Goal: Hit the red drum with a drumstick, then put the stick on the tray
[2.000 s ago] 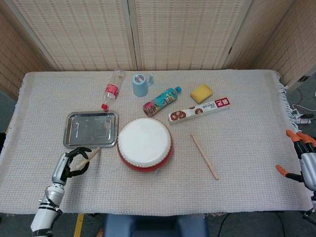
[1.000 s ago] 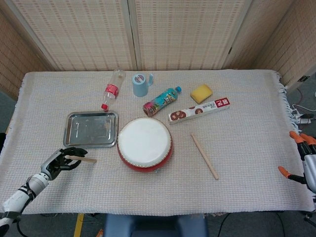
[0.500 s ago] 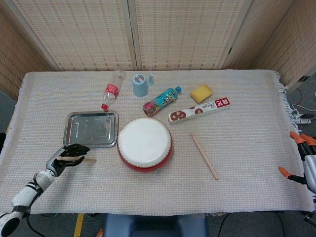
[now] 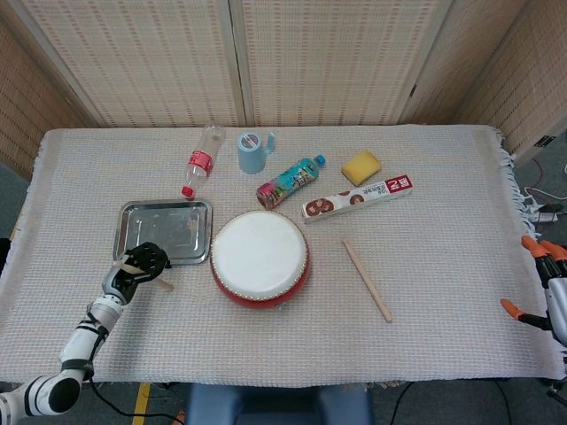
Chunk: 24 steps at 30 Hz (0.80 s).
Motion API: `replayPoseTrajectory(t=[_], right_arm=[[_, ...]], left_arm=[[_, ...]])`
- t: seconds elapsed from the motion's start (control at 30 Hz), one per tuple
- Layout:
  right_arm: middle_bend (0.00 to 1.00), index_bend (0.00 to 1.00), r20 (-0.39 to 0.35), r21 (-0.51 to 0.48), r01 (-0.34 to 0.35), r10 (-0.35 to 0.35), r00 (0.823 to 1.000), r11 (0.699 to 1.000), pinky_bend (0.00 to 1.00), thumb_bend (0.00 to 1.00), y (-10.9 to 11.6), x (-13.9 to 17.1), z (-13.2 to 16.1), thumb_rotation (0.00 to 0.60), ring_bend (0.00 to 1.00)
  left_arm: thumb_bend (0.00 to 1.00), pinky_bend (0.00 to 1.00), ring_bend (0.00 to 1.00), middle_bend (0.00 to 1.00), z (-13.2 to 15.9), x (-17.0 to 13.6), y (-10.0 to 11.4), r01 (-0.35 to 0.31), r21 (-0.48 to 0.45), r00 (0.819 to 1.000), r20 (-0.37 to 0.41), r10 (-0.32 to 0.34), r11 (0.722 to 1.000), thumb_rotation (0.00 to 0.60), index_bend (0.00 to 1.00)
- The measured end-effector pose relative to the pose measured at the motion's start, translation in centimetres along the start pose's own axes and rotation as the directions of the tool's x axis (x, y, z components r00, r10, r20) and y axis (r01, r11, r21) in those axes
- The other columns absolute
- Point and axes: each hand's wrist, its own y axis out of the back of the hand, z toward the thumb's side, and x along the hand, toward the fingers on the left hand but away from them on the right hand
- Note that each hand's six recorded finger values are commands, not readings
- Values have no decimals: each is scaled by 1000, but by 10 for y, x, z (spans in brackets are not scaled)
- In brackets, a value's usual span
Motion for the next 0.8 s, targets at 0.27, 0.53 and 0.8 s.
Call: replayPoseTrajectory(t=[0.27, 0.53, 0.8], right_arm=[[136, 26, 8, -4, -3, 3, 1000, 1000, 113, 156, -1, 0, -3, 600, 0], [137, 26, 10, -6, -6, 6, 1000, 1000, 114, 156, -2, -2, -4, 600, 0], [137, 26, 10, -5, -7, 7, 1000, 1000, 114, 156, -2, -2, -4, 600, 0]], left_arm=[[376, 455, 490, 585, -4, 15, -10, -42, -50, 999, 29, 44, 998, 600, 586], [383, 538, 557, 632, -9, 22, -12, -33, -134, 999, 8, 34, 990, 600, 610], [384, 530, 568, 638, -11, 21, -16, 48, -163, 999, 6, -47, 985, 600, 614]])
